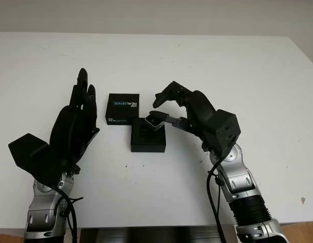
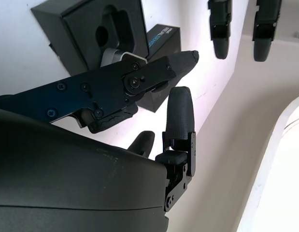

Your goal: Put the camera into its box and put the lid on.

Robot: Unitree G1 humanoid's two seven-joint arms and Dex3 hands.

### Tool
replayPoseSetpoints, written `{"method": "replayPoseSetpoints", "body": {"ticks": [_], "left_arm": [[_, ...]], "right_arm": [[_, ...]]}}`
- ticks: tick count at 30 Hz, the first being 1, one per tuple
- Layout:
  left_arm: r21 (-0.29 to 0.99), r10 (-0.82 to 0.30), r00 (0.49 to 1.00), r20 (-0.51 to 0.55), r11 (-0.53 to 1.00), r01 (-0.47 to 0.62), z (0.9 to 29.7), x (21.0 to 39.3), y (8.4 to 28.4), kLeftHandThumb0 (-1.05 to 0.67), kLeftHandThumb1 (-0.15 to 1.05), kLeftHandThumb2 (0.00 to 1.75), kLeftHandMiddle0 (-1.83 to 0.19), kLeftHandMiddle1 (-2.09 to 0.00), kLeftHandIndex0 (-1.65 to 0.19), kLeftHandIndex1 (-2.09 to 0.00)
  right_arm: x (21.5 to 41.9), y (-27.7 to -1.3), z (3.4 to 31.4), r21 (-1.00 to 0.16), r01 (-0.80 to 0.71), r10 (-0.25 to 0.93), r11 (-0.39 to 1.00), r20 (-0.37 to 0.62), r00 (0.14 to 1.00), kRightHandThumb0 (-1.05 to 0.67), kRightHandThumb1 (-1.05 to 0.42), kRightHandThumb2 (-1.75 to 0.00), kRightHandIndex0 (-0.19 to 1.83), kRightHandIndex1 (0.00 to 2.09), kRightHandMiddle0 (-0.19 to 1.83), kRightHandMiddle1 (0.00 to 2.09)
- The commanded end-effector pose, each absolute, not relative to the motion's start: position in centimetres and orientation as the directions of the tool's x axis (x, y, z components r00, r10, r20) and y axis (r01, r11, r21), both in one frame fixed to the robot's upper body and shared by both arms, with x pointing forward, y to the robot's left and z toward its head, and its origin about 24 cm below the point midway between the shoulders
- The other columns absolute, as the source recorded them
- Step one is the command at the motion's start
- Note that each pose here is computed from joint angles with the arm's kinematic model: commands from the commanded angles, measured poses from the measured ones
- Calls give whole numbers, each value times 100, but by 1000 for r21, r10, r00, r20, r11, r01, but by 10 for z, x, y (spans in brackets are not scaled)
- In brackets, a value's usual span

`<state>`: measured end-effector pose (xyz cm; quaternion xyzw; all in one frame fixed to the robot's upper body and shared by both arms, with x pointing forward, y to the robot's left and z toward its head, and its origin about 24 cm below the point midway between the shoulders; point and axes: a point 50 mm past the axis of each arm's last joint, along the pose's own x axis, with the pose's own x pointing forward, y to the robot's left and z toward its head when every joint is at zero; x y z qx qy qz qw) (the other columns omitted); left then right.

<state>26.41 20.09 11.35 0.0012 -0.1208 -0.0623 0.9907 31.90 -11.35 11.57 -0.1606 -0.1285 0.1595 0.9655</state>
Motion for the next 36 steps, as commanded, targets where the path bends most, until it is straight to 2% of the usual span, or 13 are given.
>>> {"method": "replayPoseSetpoints", "body": {"ticks": [1, 3, 6, 9, 12, 19, 25, 31, 36], "left_arm": [[32, -130, 959, 250, 991, 126, 116, 265, 201, -84, 105, 64, 19, 0, 19, 0], [34, -130, 959, 250, 991, 126, 116, 265, 201, -84, 105, 64, 19, 0, 19, 0], [35, -131, 960, 247, 991, 126, 116, 264, 201, -84, 105, 64, 19, 0, 19, 0], [28, -131, 959, 250, 991, 128, 116, 265, 201, -83, 105, 64, 19, 0, 19, 0], [26, -127, 960, 251, 992, 124, 116, 265, 202, -83, 105, 64, 19, 0, 19, 0], [31, -121, 960, 252, 993, 117, 117, 263, 203, -83, 105, 63, 19, 0, 19, 0], [27, -120, 960, 252, 993, 117, 117, 263, 203, -83, 105, 63, 19, 0, 19, 0], [28, -118, 961, 249, 993, 114, 117, 262, 203, -84, 105, 62, 19, 0, 19, 0], [28, -120, 961, 249, 993, 117, 116, 263, 203, -84, 105, 62, 19, 0, 19, 0]], "right_arm": [[318, -118, 126, -403, -261, 372, 877, 226, 900, -57, -94, -5, -2, 92, 21, 139], [321, -126, 134, -464, -291, 430, 837, 226, 874, -60, -91, -5, 0, 69, 12, 104], [330, -142, 152, -536, -369, 524, 759, 165, 836, -63, -86, -5, 4, 44, 9, 64], [341, -156, 169, -575, -415, 567, 705, 107, 816, -67, -82, -5, 6, 31, 9, 49], [349, -163, 182, -635, -400, 571, 661, 80, 817, -69, -80, -4, 6, 28, 14, 47], [358, -165, 203, -798, -355, 600, 487, 10, 800, -57, -78, -5, 6, 23, 23, 49], [363, -160, 212, -863, -342, 592, 373, -62, 804, -47, -78, -5, 7, 18, 31, 46], [364, -149, 210, -899, -317, 617, 302, -69, 784, -45, -80, -6, 11, 13, 38, 40], [362, -139, 206, -913, -286, 658, 290, -26, 752, -44, -79, -5, 16, 14, 41, 41]]}}
